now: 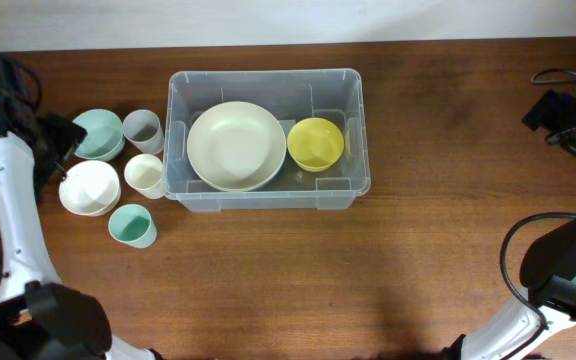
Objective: Pack container
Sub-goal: 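Move the left gripper to the white bowl at left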
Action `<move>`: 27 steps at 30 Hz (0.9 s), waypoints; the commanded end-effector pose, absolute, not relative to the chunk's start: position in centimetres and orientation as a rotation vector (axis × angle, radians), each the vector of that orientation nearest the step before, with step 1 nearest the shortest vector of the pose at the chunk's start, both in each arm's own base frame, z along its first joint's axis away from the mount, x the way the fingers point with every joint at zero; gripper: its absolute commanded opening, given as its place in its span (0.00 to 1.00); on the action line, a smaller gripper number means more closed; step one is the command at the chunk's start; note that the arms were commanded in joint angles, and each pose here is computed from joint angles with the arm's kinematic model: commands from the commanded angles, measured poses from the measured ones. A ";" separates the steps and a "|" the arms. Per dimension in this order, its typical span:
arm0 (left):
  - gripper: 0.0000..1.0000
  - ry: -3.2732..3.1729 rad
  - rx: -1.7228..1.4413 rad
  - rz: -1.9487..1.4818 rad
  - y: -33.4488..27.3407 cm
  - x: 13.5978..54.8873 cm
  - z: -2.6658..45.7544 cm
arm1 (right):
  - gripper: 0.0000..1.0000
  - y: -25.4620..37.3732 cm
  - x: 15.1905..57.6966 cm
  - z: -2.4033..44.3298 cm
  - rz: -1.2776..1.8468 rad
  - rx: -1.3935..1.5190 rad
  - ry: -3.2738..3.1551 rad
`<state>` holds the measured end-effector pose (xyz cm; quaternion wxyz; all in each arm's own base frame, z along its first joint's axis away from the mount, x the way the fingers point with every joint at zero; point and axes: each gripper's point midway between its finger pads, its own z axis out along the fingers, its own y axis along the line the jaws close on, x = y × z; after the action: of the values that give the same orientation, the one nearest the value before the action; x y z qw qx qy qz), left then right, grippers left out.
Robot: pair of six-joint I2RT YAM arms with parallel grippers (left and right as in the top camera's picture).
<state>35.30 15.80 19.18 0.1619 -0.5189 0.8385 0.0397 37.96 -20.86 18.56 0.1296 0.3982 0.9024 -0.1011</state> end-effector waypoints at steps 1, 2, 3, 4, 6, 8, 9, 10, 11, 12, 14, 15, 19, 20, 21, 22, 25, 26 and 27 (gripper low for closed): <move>0.99 2.394 -1.567 -0.007 15.6 35.4 14.8 | 0.99 -21.1 37.8 18.0 -0.320 1.157 2.639; 0.99 2.378 -1.587 -0.013 15.8 35.5 13.7 | 0.99 -21.1 37.8 18.0 -0.320 1.157 2.639; 0.99 2.353 -1.635 -0.008 16.1 35.2 12.6 | 0.99 -21.1 37.8 18.0 -0.320 1.157 2.639; 0.99 2.341 -1.666 -0.008 16.2 34.9 11.8 | 0.99 -21.1 37.8 18.0 -0.320 1.157 2.639; 1.00 2.316 -1.747 -0.002 16.7 34.1 10.1 | 0.99 -21.1 37.8 18.0 -0.320 1.157 2.639; 0.99 2.311 -1.794 0.009 17.1 33.4 9.0 | 0.99 -21.1 37.8 18.0 -0.319 1.157 2.639; 0.99 2.315 -1.815 0.020 17.4 33.0 8.4 | 0.99 -21.1 37.8 18.0 -0.319 1.157 2.639; 1.00 2.317 -1.830 0.031 17.7 32.8 8.0 | 0.99 -21.1 37.8 18.0 -0.320 1.157 2.639; 0.99 2.320 -1.847 0.037 17.9 32.7 7.5 | 0.99 -21.1 37.8 18.0 -0.319 1.157 2.639; 0.99 2.326 -1.861 0.043 18.1 32.5 7.0 | 0.99 -21.1 37.8 18.0 -0.319 1.157 2.639; 0.99 2.341 -1.886 0.068 18.5 32.3 5.8 | 0.99 -21.1 37.8 18.0 -0.319 1.157 2.640; 0.99 2.348 -1.895 0.075 18.6 32.2 5.2 | 0.99 -21.1 37.8 18.0 -0.319 1.157 2.639; 0.99 2.395 -1.927 0.091 18.4 32.0 2.9 | 0.99 -21.1 37.8 18.0 -0.319 1.157 2.640; 0.99 2.404 -1.933 0.094 18.4 32.0 2.3 | 0.99 -21.1 37.8 18.0 -0.320 1.157 2.639; 0.99 2.412 -1.939 0.097 18.4 32.0 1.8 | 0.99 -21.1 37.8 18.0 -0.320 1.157 2.639; 0.99 2.419 -1.944 0.100 18.4 31.9 1.4 | 0.99 -21.1 37.8 18.0 -0.319 1.157 2.639; 0.95 2.430 -1.952 0.105 18.3 31.9 0.7 | 0.99 -21.1 37.8 18.0 -0.319 1.158 2.639; 0.91 2.431 -1.952 0.106 18.4 31.9 0.6 | 0.99 -21.1 37.8 18.0 -0.319 1.157 2.639; 0.83 2.430 -1.952 0.105 18.4 31.9 0.6 | 0.99 -21.1 37.8 18.0 -0.319 1.157 2.640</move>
<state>32.16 18.24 1.13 0.0164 -0.6242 0.7805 0.0290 37.96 -20.86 18.56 0.1296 0.3982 0.9024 -0.1011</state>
